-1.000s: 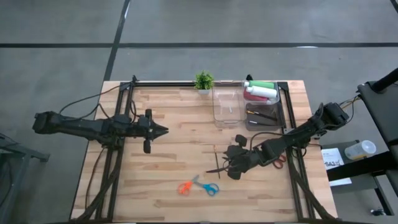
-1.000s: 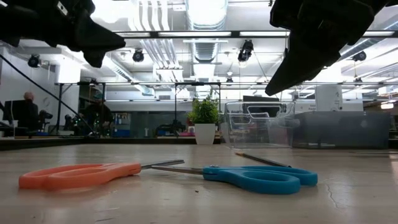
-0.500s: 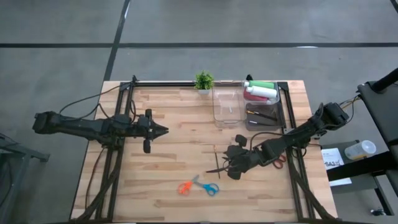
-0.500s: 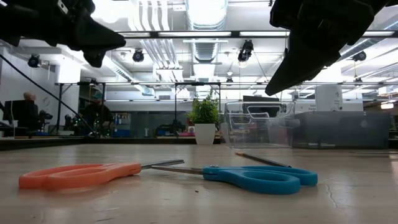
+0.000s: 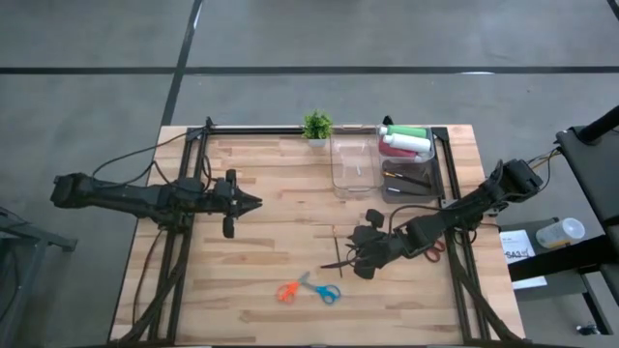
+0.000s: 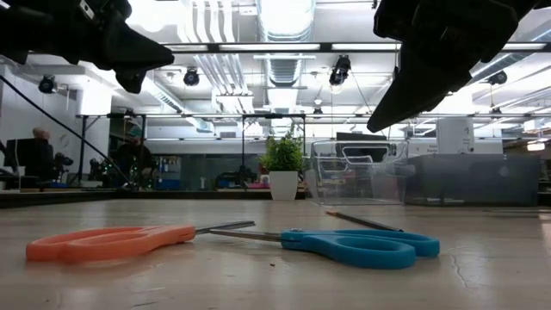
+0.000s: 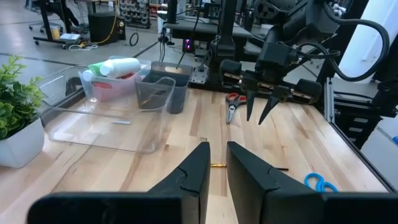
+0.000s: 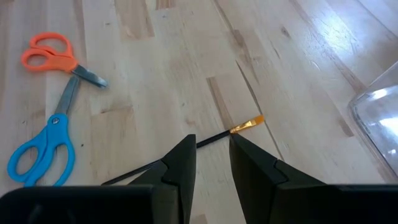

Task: Pick & Place Paint Supplies
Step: Put the gold paintbrush into the black bin

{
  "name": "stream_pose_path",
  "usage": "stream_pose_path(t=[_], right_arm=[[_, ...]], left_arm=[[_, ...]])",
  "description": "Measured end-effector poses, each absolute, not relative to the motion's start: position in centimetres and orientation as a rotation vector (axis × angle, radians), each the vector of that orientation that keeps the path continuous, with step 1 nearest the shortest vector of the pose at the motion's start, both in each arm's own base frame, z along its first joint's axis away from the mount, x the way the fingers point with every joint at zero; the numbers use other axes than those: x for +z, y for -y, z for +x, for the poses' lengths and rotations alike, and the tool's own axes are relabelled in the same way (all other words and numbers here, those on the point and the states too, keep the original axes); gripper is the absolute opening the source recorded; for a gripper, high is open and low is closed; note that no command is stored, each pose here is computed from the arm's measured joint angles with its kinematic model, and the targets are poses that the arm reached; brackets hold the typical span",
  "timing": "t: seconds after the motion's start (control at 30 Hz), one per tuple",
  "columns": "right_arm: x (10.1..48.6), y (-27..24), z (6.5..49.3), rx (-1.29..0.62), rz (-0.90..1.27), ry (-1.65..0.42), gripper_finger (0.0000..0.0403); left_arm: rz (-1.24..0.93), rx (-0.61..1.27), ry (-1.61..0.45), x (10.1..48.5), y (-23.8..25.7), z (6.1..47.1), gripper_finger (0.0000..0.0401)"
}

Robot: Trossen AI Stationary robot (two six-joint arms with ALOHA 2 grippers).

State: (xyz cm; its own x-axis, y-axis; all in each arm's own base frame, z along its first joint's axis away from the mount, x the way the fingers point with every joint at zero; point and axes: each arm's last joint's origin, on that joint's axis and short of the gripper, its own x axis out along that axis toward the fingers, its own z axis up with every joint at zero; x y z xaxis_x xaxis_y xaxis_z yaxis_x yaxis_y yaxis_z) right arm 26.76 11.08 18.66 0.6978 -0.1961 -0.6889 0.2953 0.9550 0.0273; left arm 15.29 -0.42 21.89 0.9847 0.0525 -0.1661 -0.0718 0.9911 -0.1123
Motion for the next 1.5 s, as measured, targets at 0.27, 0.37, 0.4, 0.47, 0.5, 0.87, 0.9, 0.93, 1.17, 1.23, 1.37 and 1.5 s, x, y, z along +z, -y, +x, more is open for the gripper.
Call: stream_pose_path(t=[0.27, 0.37, 0.4, 0.47, 0.5, 0.87, 0.9, 0.93, 1.17, 1.23, 1.37, 1.5], right_arm=[[18.7, -11.1, 26.8, -0.274, 0.140, -0.751, 0.0093], [18.5, -11.3, 26.6, -0.214, 0.177, -0.799, 0.0093], [18.5, -11.4, 26.6, -0.178, 0.198, -0.819, 0.0093], [18.4, -11.6, 26.6, -0.108, 0.233, -0.854, 0.0093], [18.4, -11.7, 26.6, -0.076, 0.247, -0.871, 0.0093], [18.4, -11.9, 26.5, -0.018, 0.275, -0.900, 0.0093], [18.4, -11.9, 26.5, -0.018, 0.275, -0.900, 0.0093], [18.4, -11.9, 26.5, -0.019, 0.276, -0.899, 0.0093], [18.7, -12.1, 26.9, -0.025, 0.336, -0.854, 0.0093], [18.7, -12.1, 26.9, -0.025, 0.336, -0.852, 0.0093], [18.7, -12.1, 26.9, -0.026, 0.338, -0.852, 0.0093], [18.7, -12.1, 26.9, -0.055, 0.405, -0.851, 0.0093]], left_arm=[[-0.119, 0.063, -0.164, 21.9, 0.4, 15.3, 0.0062], [-0.119, 0.063, -0.165, 21.9, 0.4, 15.3, 0.0062], [-0.119, 0.063, -0.165, 21.9, 0.4, 15.3, 0.0062], [-0.119, 0.063, -0.165, 21.9, 0.4, 15.3, 0.0062], [-0.119, 0.063, -0.164, 21.9, 0.4, 15.3, 0.0062], [-0.114, 0.067, -0.229, 21.1, 0.4, 15.2, 0.0062], [-0.113, 0.068, -0.245, 21.0, 0.4, 15.1, 0.0062], [-0.112, 0.070, -0.259, 20.8, 0.4, 15.1, 0.0062], [-0.111, 0.073, -0.306, 20.4, 0.4, 15.0, 0.0062], [-0.111, 0.073, -0.306, 20.4, 0.4, 15.0, 0.0062], [-0.111, 0.073, -0.306, 20.4, 0.4, 15.0, 0.0062], [-0.110, 0.073, -0.306, 20.4, 0.4, 15.0, 0.0062]])
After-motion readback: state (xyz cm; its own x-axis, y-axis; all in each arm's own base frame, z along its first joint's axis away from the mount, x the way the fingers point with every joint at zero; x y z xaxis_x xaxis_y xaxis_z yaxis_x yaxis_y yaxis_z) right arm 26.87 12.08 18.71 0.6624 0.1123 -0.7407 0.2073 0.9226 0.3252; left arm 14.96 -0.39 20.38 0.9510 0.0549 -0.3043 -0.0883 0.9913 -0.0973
